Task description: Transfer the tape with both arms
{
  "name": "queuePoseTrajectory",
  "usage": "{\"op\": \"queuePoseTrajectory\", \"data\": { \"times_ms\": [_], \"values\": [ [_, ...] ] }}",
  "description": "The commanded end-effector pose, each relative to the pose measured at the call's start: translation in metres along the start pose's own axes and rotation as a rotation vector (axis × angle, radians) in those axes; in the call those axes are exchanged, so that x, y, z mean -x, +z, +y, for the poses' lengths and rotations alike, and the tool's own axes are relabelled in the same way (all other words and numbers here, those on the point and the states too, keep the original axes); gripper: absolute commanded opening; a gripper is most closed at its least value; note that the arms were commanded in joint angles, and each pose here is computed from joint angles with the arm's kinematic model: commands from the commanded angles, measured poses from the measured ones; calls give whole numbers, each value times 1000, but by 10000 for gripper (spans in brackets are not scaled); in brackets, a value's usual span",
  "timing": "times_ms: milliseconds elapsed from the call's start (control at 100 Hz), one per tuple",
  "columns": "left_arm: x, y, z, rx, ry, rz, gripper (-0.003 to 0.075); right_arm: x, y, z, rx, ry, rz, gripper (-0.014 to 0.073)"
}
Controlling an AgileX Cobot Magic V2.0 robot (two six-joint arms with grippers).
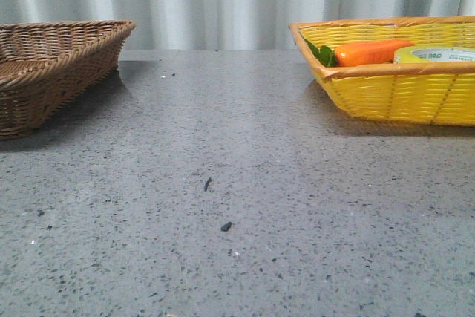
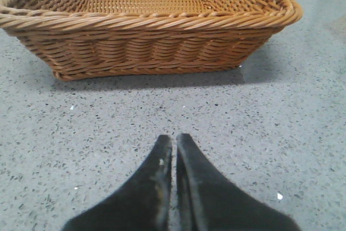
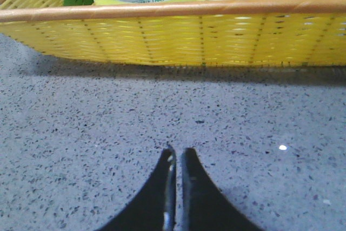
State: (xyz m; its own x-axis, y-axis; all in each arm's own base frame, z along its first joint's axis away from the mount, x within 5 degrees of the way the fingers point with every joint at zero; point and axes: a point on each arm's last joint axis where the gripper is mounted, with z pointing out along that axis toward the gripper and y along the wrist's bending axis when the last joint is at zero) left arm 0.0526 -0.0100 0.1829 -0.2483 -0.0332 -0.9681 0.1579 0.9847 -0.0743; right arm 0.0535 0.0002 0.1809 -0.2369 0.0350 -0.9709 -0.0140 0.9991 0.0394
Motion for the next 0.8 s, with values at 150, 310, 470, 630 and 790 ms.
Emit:
{"op": "queuePoseTrajectory", "data": {
  "times_ms": [150, 310, 470, 630, 790],
  "values": [
    [3, -1, 0, -6, -12, -77, -20, 3, 1, -1, -15, -102, -99, -69],
    [6, -1, 0, -8, -13, -117, -20, 12, -1, 1, 0, -117, -202, -69],
    [13, -3, -5, -94, -338, -182, -20, 26, -5, 4, 46, 2, -356, -69],
    [19, -4, -6, -139, -564, -227, -20, 29, -6, 3, 71, 168, -387, -69],
    [24, -5, -3, -142, -674, -294, -20, 31, -7, 1, 96, 387, -406, -69]
  ]
}}
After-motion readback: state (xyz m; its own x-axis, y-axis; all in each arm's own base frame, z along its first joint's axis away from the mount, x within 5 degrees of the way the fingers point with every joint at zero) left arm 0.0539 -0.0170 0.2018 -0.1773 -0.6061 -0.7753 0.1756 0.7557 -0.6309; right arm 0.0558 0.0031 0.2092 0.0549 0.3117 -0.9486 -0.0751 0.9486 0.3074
